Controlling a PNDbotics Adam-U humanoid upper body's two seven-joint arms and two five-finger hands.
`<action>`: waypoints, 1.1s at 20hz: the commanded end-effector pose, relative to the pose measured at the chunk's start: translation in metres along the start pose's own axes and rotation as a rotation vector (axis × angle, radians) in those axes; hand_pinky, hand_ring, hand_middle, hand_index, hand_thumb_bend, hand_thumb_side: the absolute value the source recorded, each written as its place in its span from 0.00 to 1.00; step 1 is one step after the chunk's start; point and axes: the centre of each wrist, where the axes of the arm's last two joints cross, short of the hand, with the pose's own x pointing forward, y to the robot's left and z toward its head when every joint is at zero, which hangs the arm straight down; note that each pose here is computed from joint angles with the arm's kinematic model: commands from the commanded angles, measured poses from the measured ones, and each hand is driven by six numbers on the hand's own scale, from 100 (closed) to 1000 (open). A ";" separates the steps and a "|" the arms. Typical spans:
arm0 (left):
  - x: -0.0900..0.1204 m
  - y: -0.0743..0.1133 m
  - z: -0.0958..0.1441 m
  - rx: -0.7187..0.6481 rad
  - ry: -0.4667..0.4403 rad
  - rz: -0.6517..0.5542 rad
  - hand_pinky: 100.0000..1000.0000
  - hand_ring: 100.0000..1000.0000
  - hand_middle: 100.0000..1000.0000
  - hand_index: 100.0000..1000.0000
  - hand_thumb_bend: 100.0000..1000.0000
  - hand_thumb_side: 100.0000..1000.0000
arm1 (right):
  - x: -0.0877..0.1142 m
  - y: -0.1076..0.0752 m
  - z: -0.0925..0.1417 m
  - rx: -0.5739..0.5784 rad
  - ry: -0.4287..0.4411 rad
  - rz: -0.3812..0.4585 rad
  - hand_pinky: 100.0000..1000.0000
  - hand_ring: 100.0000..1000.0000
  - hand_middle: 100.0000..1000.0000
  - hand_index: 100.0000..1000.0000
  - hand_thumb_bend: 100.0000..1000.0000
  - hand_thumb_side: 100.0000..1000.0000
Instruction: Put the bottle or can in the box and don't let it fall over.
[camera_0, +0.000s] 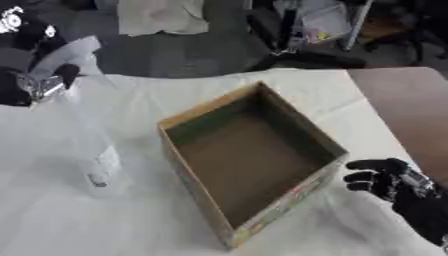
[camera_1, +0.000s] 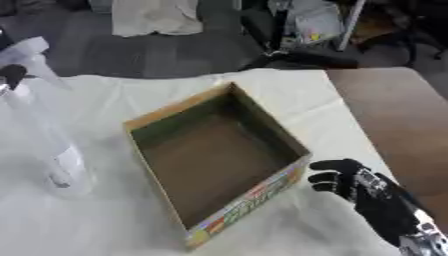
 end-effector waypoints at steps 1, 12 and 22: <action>0.008 0.016 0.002 0.030 -0.013 -0.025 0.50 0.38 0.13 0.29 0.00 0.21 | 0.006 -0.002 -0.001 0.006 -0.005 0.026 0.79 0.76 0.78 0.74 0.00 0.87; 0.013 0.019 0.002 0.040 -0.030 -0.043 0.50 0.35 0.10 0.27 0.00 0.15 | 0.004 -0.002 0.000 0.008 -0.001 0.022 0.79 0.77 0.78 0.75 0.00 0.87; 0.015 0.022 0.002 0.048 -0.037 -0.044 0.49 0.33 0.07 0.26 0.00 0.11 | 0.004 -0.001 0.000 0.011 0.003 0.019 0.80 0.77 0.79 0.75 0.00 0.88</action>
